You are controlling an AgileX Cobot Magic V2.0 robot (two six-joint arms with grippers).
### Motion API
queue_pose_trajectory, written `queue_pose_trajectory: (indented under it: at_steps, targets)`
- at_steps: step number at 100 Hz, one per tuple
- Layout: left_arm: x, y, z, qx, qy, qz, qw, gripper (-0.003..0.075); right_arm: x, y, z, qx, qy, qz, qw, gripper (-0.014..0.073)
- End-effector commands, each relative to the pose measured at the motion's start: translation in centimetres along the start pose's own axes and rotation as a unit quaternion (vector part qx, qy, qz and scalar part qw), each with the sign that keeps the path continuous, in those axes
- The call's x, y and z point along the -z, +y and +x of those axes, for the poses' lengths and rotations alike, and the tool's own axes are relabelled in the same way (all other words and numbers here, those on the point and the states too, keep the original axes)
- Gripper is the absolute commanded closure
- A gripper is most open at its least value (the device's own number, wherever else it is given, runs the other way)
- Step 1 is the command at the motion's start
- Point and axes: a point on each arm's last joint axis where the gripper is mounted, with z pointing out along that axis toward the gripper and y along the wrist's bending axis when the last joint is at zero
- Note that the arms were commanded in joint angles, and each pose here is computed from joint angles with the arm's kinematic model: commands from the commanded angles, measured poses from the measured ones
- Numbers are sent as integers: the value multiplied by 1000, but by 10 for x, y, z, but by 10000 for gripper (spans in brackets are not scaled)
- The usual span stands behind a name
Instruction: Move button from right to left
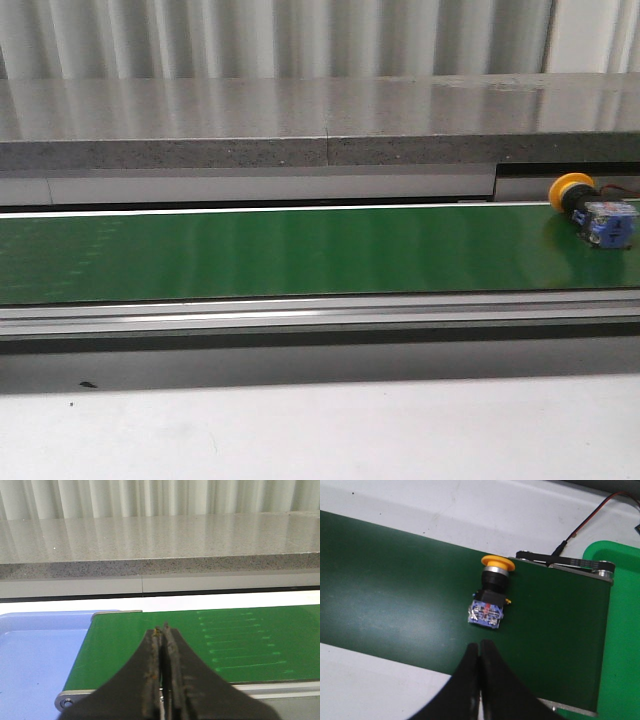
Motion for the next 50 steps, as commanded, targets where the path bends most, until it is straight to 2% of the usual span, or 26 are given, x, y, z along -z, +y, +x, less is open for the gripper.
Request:
queue_pose_trajectory:
  at_steps: [1,29,50]
  targets:
    - [0,-1,4,2,-34,2,999,741,24,1,2,11,-70,10,997,663]
    - [0,-1,4,2,-34,2,999,741,49,5,59,11,-153,20,988,663]
    - [0,-1,4,2,-34,2,999,741,67,9,105,12,-235,28,972,663]
